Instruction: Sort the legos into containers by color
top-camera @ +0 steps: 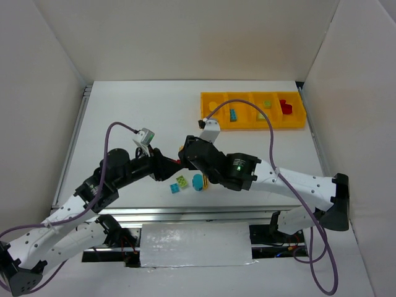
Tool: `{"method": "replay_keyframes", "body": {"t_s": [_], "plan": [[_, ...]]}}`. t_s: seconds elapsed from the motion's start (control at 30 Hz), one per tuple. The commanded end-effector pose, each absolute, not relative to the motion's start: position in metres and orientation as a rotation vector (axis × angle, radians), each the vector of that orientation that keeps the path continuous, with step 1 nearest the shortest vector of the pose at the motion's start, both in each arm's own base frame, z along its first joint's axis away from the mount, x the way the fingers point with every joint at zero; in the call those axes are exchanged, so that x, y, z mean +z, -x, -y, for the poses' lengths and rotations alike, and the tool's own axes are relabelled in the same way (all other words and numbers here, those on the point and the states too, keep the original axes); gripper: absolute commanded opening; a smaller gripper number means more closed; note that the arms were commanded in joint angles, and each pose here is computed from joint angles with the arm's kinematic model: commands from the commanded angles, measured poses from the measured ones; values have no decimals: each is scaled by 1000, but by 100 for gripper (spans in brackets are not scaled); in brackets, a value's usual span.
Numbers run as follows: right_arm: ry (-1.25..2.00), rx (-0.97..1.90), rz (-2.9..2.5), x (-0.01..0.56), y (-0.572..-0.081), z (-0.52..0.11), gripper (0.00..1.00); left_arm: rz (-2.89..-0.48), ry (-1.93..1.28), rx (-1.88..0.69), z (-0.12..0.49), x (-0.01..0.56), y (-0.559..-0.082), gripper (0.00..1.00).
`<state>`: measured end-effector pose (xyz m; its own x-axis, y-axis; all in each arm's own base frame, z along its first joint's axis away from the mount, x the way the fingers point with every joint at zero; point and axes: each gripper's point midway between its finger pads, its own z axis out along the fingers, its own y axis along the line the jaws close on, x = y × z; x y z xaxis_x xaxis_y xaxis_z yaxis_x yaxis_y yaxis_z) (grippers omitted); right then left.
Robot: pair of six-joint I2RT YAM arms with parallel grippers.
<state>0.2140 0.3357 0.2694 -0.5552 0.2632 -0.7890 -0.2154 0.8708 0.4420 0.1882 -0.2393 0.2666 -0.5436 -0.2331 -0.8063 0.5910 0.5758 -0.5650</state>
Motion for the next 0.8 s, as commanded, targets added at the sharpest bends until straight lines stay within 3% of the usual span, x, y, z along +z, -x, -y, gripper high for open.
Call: {"method": "replay_keyframes", "body": {"t_s": [0.0, 0.03, 0.1, 0.2, 0.27, 0.77], "plan": [[-54, 738, -2017, 292, -209, -344, 0, -1768, -335, -1133, 245, 288, -187, 23], [-58, 745, -2016, 292, -209, -345, 0, -1771, -340, -1135, 246, 288, -187, 11], [-54, 758, -2017, 290, -208, -346, 0, -1783, -352, -1137, 248, 286, -187, 0], [-47, 791, -2006, 292, -205, -348, 9, -1799, -355, -1121, 247, 281, -188, 0], [-44, 801, -2000, 291, -203, -345, 0, -1798, -363, -1121, 247, 280, -187, 0], [-213, 617, -1950, 289, -250, -272, 0, -1842, -380, -1082, 237, 263, -179, 0]]}}
